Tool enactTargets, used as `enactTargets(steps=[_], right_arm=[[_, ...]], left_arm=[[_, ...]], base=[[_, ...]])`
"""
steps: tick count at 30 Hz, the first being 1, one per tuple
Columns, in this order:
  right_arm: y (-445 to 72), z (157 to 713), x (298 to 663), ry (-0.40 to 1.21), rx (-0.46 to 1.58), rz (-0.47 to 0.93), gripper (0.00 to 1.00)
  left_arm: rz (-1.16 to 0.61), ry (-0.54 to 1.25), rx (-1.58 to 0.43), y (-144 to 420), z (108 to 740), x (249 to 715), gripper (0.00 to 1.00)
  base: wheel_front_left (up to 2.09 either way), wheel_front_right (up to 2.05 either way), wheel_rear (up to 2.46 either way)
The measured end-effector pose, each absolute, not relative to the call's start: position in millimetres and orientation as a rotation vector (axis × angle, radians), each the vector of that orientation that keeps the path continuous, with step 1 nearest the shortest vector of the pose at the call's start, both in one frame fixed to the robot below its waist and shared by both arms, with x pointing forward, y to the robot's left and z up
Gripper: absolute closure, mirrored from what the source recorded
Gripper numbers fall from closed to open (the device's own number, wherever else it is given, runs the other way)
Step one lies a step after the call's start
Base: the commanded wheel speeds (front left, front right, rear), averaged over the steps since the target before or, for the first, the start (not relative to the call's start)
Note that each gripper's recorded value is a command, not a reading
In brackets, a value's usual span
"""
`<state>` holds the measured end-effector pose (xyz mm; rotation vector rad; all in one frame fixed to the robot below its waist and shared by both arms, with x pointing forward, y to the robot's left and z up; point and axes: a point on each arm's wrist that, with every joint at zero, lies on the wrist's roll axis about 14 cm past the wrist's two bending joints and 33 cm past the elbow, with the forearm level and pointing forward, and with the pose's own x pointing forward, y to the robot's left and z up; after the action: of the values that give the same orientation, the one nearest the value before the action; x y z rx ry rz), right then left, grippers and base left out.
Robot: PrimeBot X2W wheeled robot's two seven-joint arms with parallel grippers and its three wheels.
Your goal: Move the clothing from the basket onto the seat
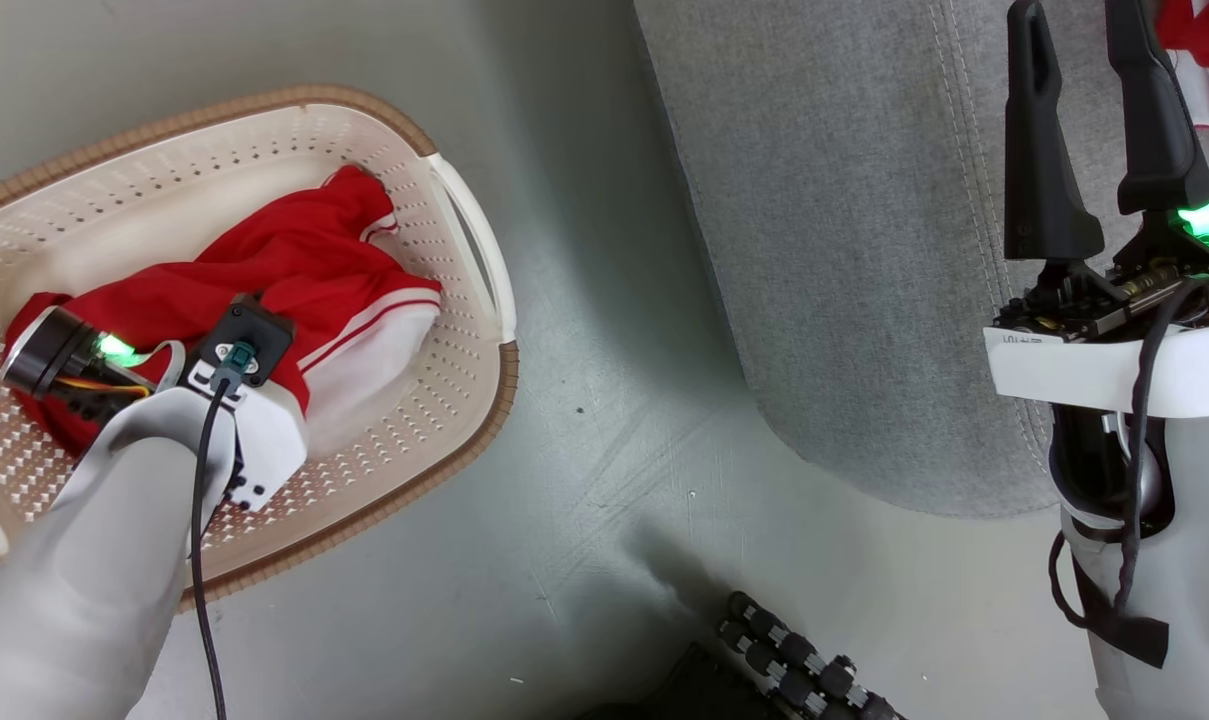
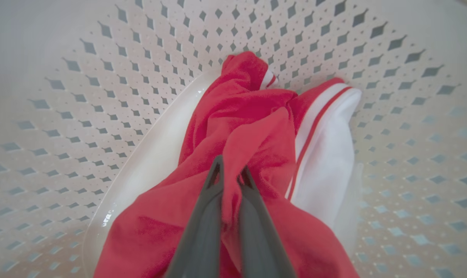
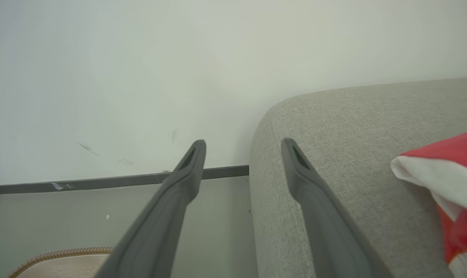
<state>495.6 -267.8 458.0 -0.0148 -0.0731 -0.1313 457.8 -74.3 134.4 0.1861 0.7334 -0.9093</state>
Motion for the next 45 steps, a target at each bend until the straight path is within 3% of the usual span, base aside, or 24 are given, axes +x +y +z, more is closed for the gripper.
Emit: enactTargets(steps=[23, 36, 45], right_arm=[[-230, 480, 520, -0.147, -0.025, -0.016, 0.00], [-207, 496, 522, -0.170, -0.035, 0.045, 0.00], [-185, 503, 512, -0.162, -0.027, 0.094, 0.00]], left_arm=[[-0.599, 0.353, -0.056, -37, 260, 542, 1.00], [-0.549, 0.150, -0.086, -14, 353, 559, 1.00], [-0.572, 0.055, -0.070, -4, 408, 545, 1.00]], base=[[0.00, 0.00, 0.00], [0.00, 0.00, 0.00], [0.00, 0.00, 0.00]])
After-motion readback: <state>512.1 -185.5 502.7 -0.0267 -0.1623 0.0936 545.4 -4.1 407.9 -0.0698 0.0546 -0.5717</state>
